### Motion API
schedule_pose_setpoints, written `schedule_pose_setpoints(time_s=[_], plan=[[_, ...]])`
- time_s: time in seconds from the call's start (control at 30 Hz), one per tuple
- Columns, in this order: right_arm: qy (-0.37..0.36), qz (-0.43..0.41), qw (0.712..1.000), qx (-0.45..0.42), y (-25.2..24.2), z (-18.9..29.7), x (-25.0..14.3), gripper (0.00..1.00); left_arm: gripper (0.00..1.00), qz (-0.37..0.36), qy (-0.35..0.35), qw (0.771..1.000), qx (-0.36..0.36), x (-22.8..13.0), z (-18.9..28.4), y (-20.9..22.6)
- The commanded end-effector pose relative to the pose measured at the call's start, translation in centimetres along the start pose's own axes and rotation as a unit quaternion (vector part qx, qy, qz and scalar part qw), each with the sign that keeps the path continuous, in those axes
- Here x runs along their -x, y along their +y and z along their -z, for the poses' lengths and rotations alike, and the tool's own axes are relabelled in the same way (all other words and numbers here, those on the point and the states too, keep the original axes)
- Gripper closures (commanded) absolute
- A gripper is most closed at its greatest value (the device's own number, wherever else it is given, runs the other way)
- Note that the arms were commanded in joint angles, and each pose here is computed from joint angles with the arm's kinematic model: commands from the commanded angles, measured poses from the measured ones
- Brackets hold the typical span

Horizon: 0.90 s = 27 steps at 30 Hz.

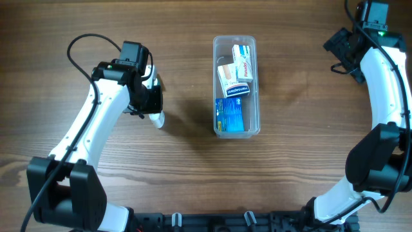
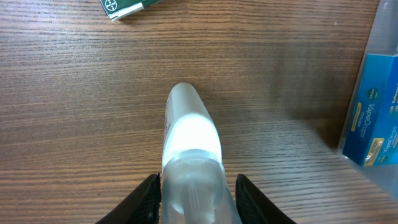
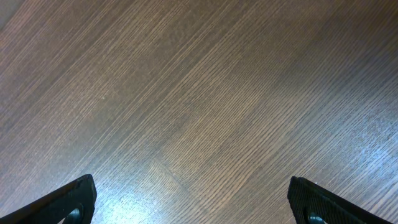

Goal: Pack container
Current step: 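Reach left gripper down over the white bottle and grasp it, then carry the white bottle into the clear container and release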

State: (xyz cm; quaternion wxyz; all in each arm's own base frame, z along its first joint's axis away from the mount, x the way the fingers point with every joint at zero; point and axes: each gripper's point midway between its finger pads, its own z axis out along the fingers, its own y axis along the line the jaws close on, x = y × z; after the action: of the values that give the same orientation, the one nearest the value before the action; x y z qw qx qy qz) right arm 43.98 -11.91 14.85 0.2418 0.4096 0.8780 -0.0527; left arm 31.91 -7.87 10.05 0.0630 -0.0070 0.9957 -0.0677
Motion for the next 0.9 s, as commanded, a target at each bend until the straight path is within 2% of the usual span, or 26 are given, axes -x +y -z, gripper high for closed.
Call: schedule_pose_setpoints(time_s=[0.0, 0.23, 0.5, 0.6, 0.73, 0.87], plan=[[0.001, -0.006, 1.000, -0.012, -0.3, -0.7, -0.1, 0.00, 0.60, -0.005, -0.005, 1.000, 0.001, 0.4, 0.3, -0.2], [0.001, -0.007, 1.000, -0.012, -0.3, -0.7, -0.1, 0.00, 0.69, -0.005, -0.009, 1.000, 0.001, 0.6, 0.3, -0.2], [0.001, -0.006, 1.000, -0.012, -0.3, -0.7, -0.1, 0.00, 0.71, -0.005, -0.005, 1.000, 0.000, 0.4, 0.6, -0.3], [0.001, -0.007, 1.000, -0.012, -0.3, -0.7, -0.1, 0.00, 0.75, -0.005, -0.005, 1.000, -0.007, 0.7, 1.7, -0.8], [0.001, -0.006, 1.000, -0.012, -0.3, -0.7, -0.1, 0.00, 0.74, -0.017, -0.026, 0.999, -0.019, 2.0, 4.6, -2.2], [0.001, -0.006, 1.000, -0.012, -0.3, -0.7, -0.1, 0.00, 0.74, -0.032, -0.049, 0.996, -0.073, 3.0, 7.2, -5.8]])
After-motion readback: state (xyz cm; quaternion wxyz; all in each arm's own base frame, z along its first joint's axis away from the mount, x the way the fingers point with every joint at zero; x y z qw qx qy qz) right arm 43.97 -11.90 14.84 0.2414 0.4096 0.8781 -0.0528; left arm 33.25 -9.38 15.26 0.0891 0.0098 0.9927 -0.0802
